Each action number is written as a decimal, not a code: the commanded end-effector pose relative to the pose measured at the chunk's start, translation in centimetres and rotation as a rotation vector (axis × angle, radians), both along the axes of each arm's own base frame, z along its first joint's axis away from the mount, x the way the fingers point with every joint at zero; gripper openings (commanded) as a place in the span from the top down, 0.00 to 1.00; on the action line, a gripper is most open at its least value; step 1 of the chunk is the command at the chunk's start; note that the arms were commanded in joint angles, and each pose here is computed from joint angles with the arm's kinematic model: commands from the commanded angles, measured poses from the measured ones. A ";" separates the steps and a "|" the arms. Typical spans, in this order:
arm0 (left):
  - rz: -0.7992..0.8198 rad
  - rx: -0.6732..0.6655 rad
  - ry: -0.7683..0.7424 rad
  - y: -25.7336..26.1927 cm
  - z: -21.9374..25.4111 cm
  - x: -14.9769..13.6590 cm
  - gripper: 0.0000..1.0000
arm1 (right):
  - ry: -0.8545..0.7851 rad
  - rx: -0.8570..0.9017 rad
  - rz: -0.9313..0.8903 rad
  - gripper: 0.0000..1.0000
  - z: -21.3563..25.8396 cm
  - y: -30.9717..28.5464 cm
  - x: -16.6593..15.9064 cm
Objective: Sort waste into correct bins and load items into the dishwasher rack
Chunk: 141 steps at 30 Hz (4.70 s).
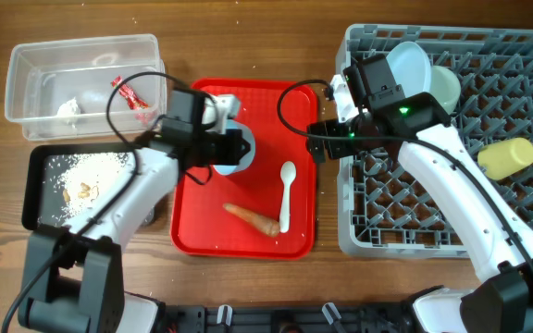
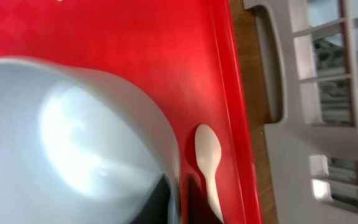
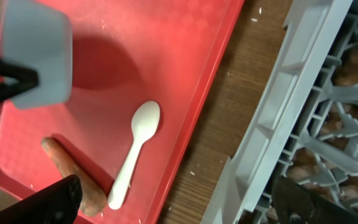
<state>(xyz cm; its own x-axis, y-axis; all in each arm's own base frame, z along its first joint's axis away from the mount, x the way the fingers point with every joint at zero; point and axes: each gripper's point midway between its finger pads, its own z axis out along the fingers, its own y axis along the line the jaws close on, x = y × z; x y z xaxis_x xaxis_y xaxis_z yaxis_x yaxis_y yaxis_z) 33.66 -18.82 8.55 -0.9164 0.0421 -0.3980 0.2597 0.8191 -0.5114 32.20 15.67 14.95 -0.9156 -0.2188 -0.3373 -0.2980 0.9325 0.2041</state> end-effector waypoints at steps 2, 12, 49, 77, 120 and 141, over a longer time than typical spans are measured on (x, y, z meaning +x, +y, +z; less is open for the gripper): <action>0.066 0.103 -0.036 -0.2 -0.6 0.7 0.56 | -0.036 0.006 -0.018 0.00 0.0 0.1 1.2; 0.526 0.074 0.120 13.4 3.8 -1.1 0.20 | -0.210 0.318 0.041 0.05 4.3 6.8 4.8; 0.735 0.078 0.209 20.0 4.0 -3.6 0.10 | -0.240 0.171 -0.270 0.96 3.2 1.5 7.9; 0.735 0.078 0.213 20.0 3.9 -3.7 0.09 | -0.401 -1.302 -1.306 0.96 7.7 -44.2 3.4; 0.734 0.079 0.214 19.9 3.9 -3.7 0.07 | -0.525 0.132 -0.289 0.18 10.6 -14.3 10.3; 0.734 0.079 0.215 19.9 3.9 -3.7 0.04 | 0.081 0.038 -0.167 0.15 -3.8 6.2 0.3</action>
<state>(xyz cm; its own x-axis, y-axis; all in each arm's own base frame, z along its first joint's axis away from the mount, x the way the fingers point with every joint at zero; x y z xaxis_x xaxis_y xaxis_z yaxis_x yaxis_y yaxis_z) 29.84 1.00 12.13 -0.7802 -0.5853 -0.2207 -0.4660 0.7792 -0.4191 32.90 21.36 14.69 -0.9180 -0.1359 -0.3726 -0.2501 0.9274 0.2781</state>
